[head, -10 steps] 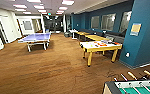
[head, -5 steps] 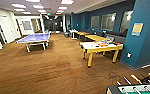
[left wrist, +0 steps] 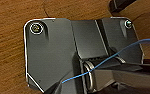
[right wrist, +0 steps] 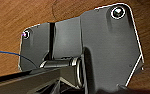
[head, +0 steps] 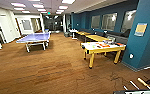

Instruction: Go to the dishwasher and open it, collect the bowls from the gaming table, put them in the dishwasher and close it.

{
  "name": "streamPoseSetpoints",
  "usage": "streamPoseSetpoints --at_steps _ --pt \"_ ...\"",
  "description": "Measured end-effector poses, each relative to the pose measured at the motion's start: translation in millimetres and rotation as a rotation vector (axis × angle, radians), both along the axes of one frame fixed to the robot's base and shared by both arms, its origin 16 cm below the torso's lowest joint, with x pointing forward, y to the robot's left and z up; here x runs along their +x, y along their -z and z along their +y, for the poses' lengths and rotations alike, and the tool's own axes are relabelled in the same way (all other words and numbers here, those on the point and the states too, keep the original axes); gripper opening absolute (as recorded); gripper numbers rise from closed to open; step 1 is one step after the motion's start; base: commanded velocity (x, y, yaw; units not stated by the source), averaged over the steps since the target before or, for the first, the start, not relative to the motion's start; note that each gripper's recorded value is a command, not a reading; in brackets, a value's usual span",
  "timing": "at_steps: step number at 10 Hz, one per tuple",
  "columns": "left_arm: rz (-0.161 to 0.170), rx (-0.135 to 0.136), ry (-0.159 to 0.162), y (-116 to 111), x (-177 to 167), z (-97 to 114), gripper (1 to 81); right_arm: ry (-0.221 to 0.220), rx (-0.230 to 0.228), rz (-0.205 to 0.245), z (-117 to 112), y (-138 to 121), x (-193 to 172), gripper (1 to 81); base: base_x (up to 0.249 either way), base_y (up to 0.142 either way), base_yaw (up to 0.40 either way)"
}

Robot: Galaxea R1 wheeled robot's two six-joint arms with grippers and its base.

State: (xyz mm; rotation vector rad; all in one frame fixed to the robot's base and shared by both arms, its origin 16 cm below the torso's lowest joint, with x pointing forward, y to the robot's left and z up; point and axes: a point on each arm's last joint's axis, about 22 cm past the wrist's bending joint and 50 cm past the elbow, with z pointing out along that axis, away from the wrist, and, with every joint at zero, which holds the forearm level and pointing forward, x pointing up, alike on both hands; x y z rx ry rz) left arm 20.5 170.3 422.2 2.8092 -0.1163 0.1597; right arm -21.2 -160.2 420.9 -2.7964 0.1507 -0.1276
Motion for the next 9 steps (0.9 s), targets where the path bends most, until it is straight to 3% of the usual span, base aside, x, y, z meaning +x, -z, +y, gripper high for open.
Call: streamPoseSetpoints --at_steps 9 --pt "0.002 -0.004 0.000 -0.3 -3.0 -3.2 81.1 0.000 -0.004 0.001 -2.7 0.3 -1.3 81.1 0.139 0.000 0.000"
